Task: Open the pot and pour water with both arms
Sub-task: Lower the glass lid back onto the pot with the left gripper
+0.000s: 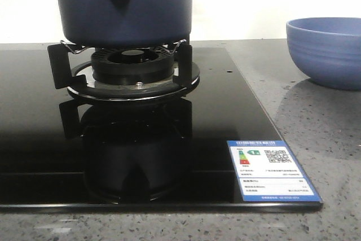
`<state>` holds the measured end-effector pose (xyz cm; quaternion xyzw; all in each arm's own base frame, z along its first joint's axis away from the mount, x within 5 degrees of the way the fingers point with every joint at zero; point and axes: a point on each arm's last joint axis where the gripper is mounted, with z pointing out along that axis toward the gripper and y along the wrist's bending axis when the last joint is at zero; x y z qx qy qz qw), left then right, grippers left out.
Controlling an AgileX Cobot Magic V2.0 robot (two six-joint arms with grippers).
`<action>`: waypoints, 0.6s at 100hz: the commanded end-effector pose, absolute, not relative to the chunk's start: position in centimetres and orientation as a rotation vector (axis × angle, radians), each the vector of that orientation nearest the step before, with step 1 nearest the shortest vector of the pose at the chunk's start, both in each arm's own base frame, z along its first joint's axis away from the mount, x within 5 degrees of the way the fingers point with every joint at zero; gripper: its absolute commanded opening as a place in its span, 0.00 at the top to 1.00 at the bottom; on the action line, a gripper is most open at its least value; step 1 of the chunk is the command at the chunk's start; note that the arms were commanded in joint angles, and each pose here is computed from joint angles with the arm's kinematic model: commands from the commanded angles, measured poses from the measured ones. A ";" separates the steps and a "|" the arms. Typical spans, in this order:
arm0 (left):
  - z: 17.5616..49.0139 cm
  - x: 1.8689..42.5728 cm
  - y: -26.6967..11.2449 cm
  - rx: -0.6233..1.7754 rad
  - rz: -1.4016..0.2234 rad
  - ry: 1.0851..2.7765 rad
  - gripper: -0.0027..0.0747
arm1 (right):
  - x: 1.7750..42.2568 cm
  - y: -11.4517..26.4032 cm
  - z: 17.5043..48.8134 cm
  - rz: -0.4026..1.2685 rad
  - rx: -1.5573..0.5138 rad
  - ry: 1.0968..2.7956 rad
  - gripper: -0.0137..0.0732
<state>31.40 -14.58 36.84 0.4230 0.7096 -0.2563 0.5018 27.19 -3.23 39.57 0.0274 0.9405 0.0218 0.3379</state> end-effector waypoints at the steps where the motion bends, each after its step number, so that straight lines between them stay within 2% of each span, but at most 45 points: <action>1: 39.6 30.5 -14.8 0.979 -0.649 1.629 0.48 | 26.6 -3.3 41.9 0.026 0.062 2.330 0.31; 13: 39.5 30.5 -14.9 0.983 -0.665 1.631 0.25 | 26.6 -3.3 41.9 0.026 0.062 2.330 0.31; 18: 39.6 30.5 -14.9 0.964 -0.682 1.628 0.21 | 26.6 -3.3 41.9 0.026 0.062 2.330 0.31; 34: 41.5 30.2 -14.1 0.855 -0.742 1.576 0.21 | 26.6 -3.3 41.9 0.026 0.062 2.330 0.31; 60: 46.9 27.6 -11.0 0.781 -0.688 1.428 0.22 | 25.1 -2.8 43.5 0.051 0.061 2.249 0.31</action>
